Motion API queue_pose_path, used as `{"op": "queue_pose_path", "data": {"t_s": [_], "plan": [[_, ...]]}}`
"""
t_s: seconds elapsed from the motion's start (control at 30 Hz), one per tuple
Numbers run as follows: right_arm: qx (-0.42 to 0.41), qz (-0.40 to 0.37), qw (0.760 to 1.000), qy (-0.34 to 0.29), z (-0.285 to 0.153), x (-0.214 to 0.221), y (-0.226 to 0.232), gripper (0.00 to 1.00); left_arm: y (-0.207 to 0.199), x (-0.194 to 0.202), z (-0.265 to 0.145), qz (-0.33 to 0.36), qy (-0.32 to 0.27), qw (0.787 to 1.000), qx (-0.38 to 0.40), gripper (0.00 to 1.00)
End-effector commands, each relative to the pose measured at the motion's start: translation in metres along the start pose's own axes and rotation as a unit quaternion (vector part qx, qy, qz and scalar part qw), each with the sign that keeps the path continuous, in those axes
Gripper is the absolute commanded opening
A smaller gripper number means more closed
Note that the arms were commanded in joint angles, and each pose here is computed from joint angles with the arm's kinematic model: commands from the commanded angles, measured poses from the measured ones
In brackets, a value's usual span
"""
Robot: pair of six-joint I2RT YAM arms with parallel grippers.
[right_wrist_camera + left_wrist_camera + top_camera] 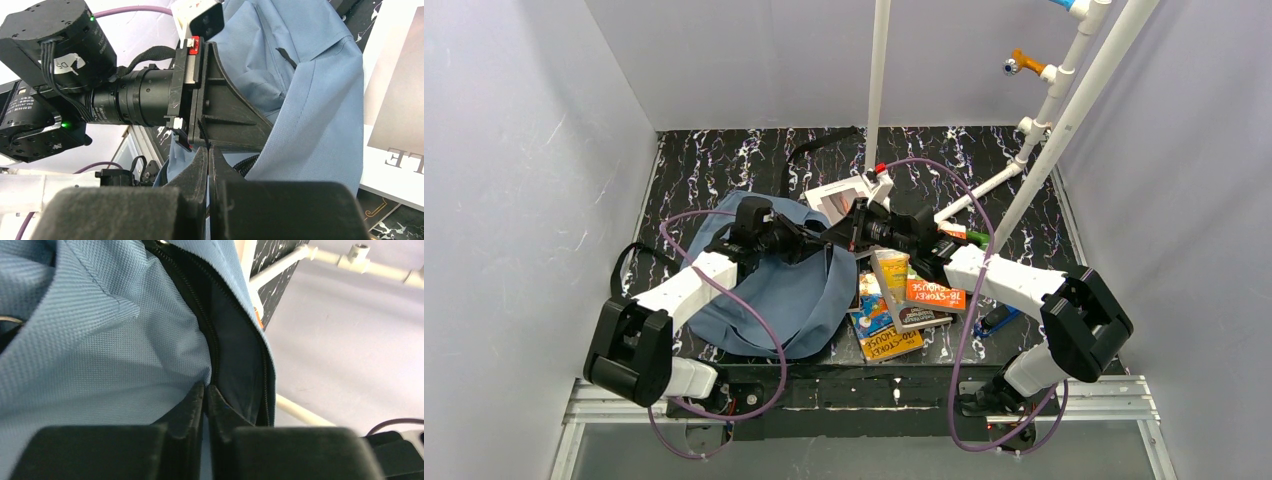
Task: Pack the student bag
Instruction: Unzip the student bag at the center of the board.
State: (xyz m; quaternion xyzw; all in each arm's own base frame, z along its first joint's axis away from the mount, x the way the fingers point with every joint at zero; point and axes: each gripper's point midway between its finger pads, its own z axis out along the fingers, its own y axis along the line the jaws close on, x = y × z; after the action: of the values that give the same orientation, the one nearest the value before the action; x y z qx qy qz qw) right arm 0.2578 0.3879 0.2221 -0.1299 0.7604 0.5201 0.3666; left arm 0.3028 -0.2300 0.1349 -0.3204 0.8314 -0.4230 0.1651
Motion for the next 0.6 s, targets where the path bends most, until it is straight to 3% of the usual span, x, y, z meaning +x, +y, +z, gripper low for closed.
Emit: {"op": "queue_pose_path", "data": {"t_s": [0.0,0.2,0.3,0.57], "plan": [[-0.07,-0.027,0.996,-0.047,-0.01,-0.033,0.044,0.01,-0.028,-0.017,-0.012,0.048,-0.052,0.997,0.043,0.0],[-0.085,-0.033,0.996,-0.003,-0.018,0.007,0.057,0.01,-0.05,-0.026,-0.01,0.071,-0.07,0.992,0.081,0.0],[-0.067,-0.037,0.997,-0.003,-0.023,0.01,0.051,0.01,-0.05,-0.023,-0.012,0.094,-0.063,0.989,0.09,0.0],[-0.076,-0.019,0.997,0.016,-0.032,0.026,0.055,0.01,-0.054,-0.038,-0.036,0.119,-0.115,0.98,0.106,0.0]]}}
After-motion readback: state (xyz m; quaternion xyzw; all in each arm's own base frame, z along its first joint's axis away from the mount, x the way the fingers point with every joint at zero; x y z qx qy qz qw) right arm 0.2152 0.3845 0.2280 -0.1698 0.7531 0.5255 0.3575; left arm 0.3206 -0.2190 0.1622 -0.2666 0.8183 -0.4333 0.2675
